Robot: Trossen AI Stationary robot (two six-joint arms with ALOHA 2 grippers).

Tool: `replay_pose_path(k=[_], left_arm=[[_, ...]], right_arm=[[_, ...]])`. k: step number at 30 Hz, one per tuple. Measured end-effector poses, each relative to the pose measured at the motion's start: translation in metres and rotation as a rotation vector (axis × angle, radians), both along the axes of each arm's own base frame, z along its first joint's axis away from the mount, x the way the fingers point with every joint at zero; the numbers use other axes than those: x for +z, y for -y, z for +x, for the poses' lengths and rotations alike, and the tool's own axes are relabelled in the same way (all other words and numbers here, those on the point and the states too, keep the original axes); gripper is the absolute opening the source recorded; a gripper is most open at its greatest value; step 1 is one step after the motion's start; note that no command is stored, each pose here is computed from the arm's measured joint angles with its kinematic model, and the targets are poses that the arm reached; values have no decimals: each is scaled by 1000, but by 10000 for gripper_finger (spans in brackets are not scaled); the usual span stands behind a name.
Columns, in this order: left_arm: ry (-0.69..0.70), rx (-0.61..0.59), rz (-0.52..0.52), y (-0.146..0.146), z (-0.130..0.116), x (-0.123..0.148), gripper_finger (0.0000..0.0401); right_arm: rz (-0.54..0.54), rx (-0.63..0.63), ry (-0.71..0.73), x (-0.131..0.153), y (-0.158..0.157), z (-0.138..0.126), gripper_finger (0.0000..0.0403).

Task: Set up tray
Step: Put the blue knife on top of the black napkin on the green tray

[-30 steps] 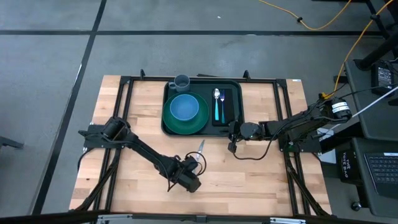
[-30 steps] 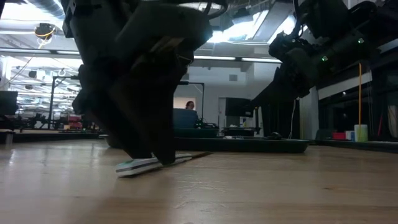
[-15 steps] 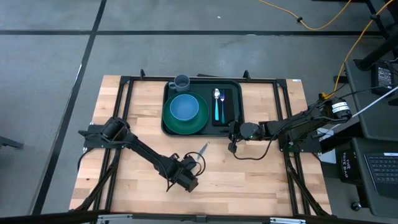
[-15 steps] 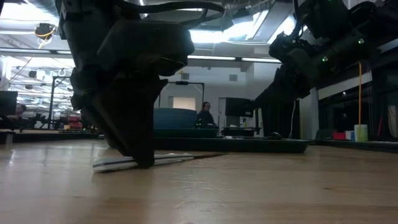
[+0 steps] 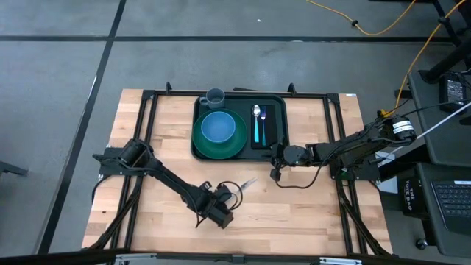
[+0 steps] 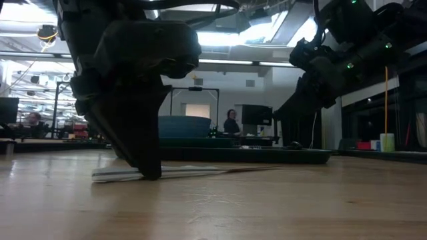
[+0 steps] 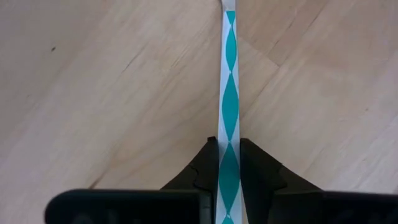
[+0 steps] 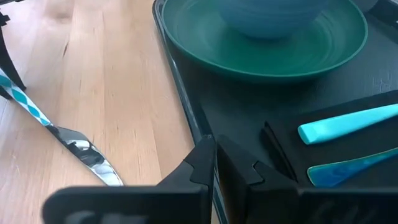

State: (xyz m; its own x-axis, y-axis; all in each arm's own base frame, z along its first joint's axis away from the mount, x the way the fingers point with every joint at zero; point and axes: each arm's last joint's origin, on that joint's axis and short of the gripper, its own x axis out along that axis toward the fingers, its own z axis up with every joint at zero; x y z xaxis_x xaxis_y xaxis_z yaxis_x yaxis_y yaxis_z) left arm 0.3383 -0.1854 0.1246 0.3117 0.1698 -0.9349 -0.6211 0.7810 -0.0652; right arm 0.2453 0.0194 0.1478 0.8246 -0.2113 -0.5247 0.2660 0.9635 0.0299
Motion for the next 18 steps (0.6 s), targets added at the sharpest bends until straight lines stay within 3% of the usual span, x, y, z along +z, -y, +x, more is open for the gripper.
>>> replay_pose_path(k=[9,18], left_arm=[[-16,-14,53,-6,-9,16,29],[-15,9,130,-8,-22,35,29]], right_arm=[[4,0,37,3,0,2,23],[-68,68,223,21,-2,11,23]])
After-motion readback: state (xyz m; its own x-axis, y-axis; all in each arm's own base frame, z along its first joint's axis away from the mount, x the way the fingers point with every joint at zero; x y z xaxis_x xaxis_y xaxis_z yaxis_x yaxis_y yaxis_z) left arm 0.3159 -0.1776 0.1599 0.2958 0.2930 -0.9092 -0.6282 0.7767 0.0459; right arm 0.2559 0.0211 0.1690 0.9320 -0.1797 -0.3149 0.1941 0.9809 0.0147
